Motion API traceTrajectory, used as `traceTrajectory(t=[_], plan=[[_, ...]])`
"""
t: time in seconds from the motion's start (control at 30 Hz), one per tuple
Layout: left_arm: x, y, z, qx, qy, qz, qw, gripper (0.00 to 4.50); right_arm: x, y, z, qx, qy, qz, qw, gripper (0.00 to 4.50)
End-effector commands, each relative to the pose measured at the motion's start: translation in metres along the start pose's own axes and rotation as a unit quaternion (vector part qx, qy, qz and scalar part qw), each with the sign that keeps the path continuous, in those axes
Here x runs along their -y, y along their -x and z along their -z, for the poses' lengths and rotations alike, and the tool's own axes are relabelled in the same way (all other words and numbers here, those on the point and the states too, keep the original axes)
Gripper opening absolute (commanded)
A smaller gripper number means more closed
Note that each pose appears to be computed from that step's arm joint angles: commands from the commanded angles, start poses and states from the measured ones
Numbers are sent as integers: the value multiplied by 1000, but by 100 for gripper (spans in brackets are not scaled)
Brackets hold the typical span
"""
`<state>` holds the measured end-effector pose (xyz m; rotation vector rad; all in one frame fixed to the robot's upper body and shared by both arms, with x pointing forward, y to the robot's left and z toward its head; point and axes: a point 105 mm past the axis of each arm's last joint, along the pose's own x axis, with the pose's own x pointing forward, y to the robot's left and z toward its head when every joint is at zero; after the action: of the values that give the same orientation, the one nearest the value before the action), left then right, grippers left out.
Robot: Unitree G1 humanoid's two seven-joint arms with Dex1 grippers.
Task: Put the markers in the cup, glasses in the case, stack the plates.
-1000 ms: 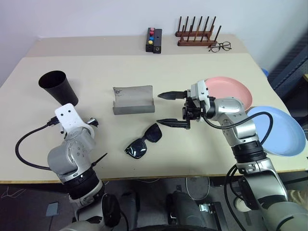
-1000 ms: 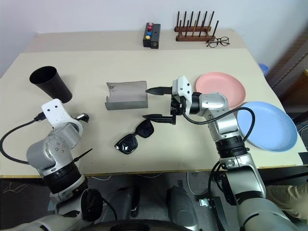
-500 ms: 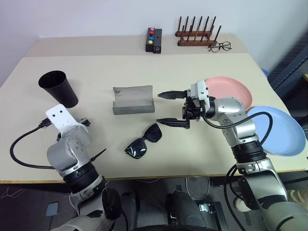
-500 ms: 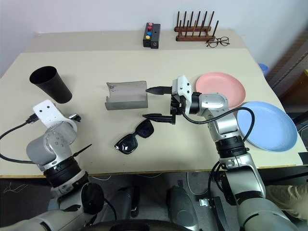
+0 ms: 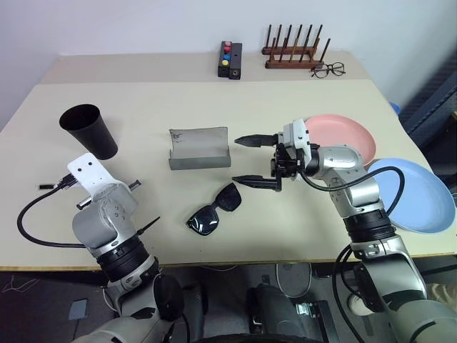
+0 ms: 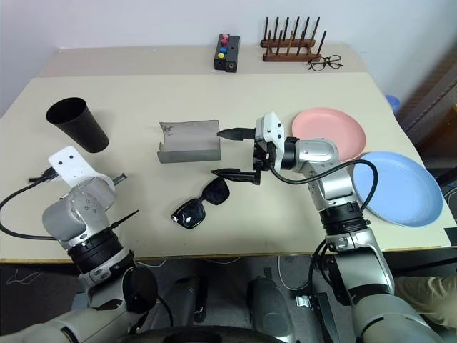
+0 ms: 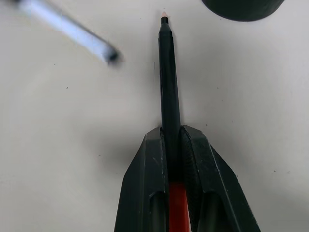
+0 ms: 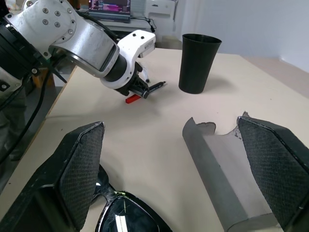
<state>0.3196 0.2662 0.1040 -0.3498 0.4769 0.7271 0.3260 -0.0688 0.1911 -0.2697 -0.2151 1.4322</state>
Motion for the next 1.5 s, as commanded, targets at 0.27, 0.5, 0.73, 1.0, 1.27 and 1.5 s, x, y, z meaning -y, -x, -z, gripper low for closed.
traceTrajectory(t=[0.27,0.5,0.73,1.0,1.27,1.5], plan=[[23,20,-14,54,52,135,988,9,3,1,-13,16,22,7,1000,450],[52,72,-49,211,64,343,913,9,0,-1,-9,24,6,11,1000,450],[54,97,-87,375,15,372,849,9,-1,-1,2,32,-8,16,999,450],[38,93,-125,475,-3,341,811,9,0,-13,0,56,-17,21,998,450],[12,93,-145,587,-61,231,773,9,-2,-17,3,60,-18,21,998,450],[2,77,-156,624,-64,150,764,9,-2,-19,4,61,-18,21,998,450]])
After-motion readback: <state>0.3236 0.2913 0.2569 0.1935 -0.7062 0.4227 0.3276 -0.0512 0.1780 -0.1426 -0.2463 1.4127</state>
